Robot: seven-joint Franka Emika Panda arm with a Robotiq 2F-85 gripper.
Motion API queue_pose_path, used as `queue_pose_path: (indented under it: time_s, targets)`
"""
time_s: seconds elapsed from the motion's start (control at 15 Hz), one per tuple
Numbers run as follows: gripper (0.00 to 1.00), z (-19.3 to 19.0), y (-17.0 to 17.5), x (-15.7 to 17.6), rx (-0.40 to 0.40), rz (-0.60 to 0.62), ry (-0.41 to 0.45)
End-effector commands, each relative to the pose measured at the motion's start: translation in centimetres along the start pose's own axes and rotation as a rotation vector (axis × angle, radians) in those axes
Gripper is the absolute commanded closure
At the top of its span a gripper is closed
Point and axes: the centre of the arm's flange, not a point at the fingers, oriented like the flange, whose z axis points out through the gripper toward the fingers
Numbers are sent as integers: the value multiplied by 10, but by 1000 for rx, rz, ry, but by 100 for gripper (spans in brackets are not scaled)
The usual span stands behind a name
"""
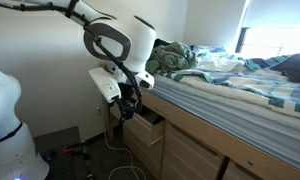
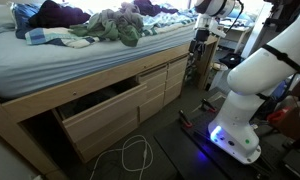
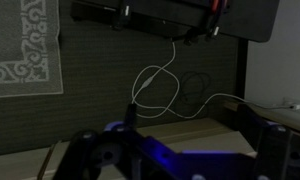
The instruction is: Open the drawer on the left
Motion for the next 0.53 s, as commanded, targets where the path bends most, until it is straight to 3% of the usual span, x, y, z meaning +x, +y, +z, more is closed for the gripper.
queue_pose_path:
  time_s: [0.0,0.47]
  targets:
    - [0,13,-20,33,57,4,-73]
    - [0,45,-75,87,196,83,-131]
